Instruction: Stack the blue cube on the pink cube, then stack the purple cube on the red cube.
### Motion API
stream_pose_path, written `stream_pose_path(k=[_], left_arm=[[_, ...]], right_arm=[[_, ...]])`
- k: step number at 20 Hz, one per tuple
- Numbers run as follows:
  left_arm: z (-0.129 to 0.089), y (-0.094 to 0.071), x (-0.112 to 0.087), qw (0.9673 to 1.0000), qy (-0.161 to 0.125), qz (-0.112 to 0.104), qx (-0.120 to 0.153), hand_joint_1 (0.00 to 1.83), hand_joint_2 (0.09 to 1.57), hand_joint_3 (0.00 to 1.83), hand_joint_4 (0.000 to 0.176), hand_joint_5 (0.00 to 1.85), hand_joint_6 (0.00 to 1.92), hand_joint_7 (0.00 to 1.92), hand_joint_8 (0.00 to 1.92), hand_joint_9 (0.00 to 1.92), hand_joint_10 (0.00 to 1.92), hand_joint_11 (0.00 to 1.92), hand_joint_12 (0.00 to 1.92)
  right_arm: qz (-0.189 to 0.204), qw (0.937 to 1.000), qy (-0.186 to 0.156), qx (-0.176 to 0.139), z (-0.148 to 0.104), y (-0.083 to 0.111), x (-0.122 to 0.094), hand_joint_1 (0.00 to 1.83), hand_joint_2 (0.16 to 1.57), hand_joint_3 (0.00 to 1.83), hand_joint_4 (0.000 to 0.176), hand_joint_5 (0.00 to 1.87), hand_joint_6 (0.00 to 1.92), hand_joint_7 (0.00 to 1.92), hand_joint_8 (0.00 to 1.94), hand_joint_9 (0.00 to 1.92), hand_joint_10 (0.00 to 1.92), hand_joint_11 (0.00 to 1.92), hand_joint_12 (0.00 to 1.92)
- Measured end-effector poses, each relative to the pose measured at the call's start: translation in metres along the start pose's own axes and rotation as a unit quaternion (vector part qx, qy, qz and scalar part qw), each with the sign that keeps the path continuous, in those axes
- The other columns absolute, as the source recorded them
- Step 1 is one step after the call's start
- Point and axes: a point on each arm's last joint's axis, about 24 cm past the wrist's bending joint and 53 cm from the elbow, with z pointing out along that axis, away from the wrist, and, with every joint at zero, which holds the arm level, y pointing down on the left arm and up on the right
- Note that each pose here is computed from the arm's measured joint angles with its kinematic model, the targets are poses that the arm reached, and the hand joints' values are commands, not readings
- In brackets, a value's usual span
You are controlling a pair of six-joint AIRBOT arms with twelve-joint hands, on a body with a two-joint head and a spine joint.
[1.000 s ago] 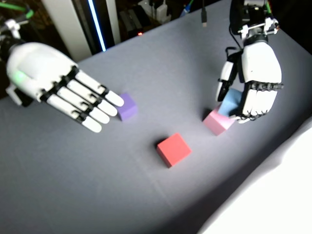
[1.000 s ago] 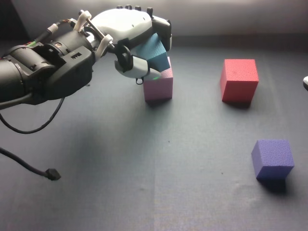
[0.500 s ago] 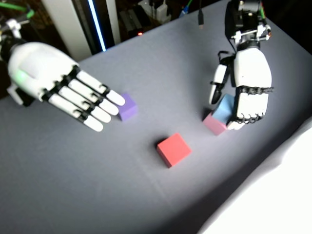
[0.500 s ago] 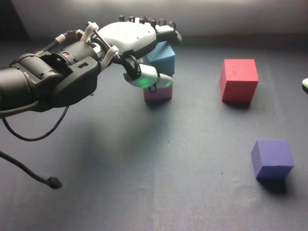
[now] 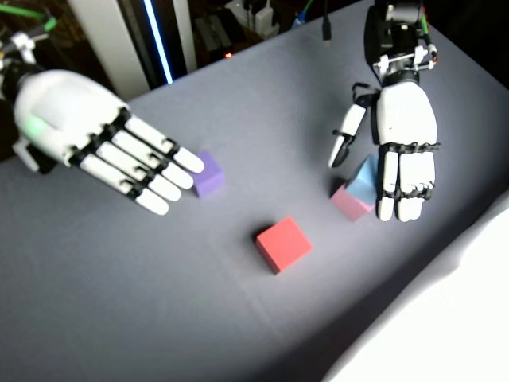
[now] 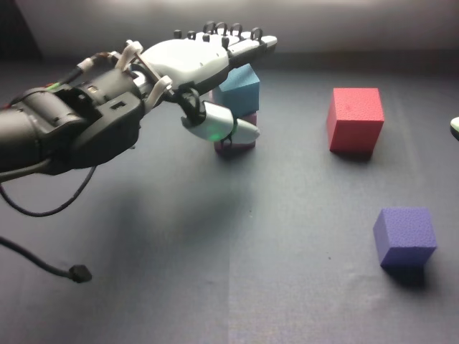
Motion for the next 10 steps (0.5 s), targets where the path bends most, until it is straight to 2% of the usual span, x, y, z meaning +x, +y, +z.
stream_pose_path(k=[1, 2, 4, 6, 7, 8, 9, 10], left_arm=[[-0.007, -0.002, -0.004, 1.0, -0.005, 0.0, 0.007, 0.52, 1.02, 0.0, 0.167, 0.0, 0.0, 0.0, 0.0, 0.0, 0.0, 0.0, 0.0], [-0.014, -0.003, -0.007, 0.9999, -0.01, 0.001, 0.013, 0.44, 1.04, 0.0, 0.174, 0.0, 0.0, 0.0, 0.0, 0.0, 0.0, 0.0, 0.0], [-0.035, -0.01, -0.021, 0.9989, -0.028, 0.016, 0.033, 0.35, 1.1, 0.02, 0.176, 0.0, 0.0, 0.0, 0.0, 0.0, 0.0, 0.0, 0.0], [-0.054, -0.019, -0.031, 0.997, -0.046, 0.024, 0.057, 0.15, 1.2, 0.06, 0.176, 0.0, 0.0, 0.0, 0.0, 0.0, 0.0, 0.0, 0.0], [-0.066, -0.022, -0.033, 0.9959, -0.054, 0.023, 0.069, 0.18, 1.23, 0.06, 0.176, 0.0, 0.0, 0.0, 0.0, 0.0, 0.0, 0.0, 0.0], [-0.079, -0.024, -0.033, 0.9947, -0.059, 0.022, 0.081, 0.21, 1.27, 0.03, 0.176, 0.0, 0.0, 0.0, 0.0, 0.0, 0.0, 0.0, 0.0], [-0.087, -0.025, -0.032, 0.9939, -0.063, 0.019, 0.089, 0.25, 1.3, 0.03, 0.137, 0.0, 0.0, 0.0, 0.0, 0.0, 0.0, 0.0, 0.0], [-0.095, -0.026, -0.031, 0.9931, -0.066, 0.011, 0.097, 0.29, 1.31, 0.02, 0.118, 0.0, 0.0, 0.0, 0.0, 0.0, 0.0, 0.0, 0.0]], right_arm=[[0.004, 1.0, 0.0, 0.001, 0.0, -0.001, 0.0, 0.71, 1.29, 0.0, 0.0, 0.0, 0.0, 0.0, 0.0, 0.0, 0.0, 0.0, 0.81], [0.007, 1.0, 0.0, 0.0, 0.0, 0.0, 0.0, 0.72, 1.27, 0.0, 0.0, 0.0, 0.0, 0.0, 0.0, 0.0, 0.0, 0.0, 0.84], [0.007, 0.9999, 0.007, -0.013, 0.0, 0.006, 0.003, 0.69, 1.23, 0.0, 0.0, 0.0, 0.0, 0.0, 0.0, 0.0, 0.0, 0.0, 0.76], [0.013, 0.9996, 0.016, -0.021, 0.0, 0.009, 0.007, 0.68, 1.18, 0.0, 0.0, 0.0, 0.0, 0.0, 0.0, 0.0, 0.0, 0.0, 0.55], [0.015, 0.9993, 0.023, -0.026, 0.001, 0.01, 0.009, 0.69, 1.17, 0.0, 0.007, 0.0, 0.0, 0.0, 0.0, 0.0, 0.0, 0.0, 0.34], [0.02, 0.9991, 0.029, -0.024, 0.001, 0.008, 0.012, 0.68, 1.15, 0.0, 0.001, 0.0, 0.0, 0.0, 0.0, 0.0, 0.0, 0.0, 0.3], [0.019, 0.999, 0.034, -0.021, 0.001, 0.006, 0.013, 0.69, 1.13, 0.0, 0.0, 0.0, 0.0, 0.0, 0.0, 0.0, 0.0, 0.0, 0.4], [0.019, 0.9989, 0.038, -0.022, 0.002, 0.005, 0.015, 0.69, 1.12, 0.0, 0.0, 0.0, 0.0, 0.0, 0.0, 0.0, 0.0, 0.0, 0.14]])
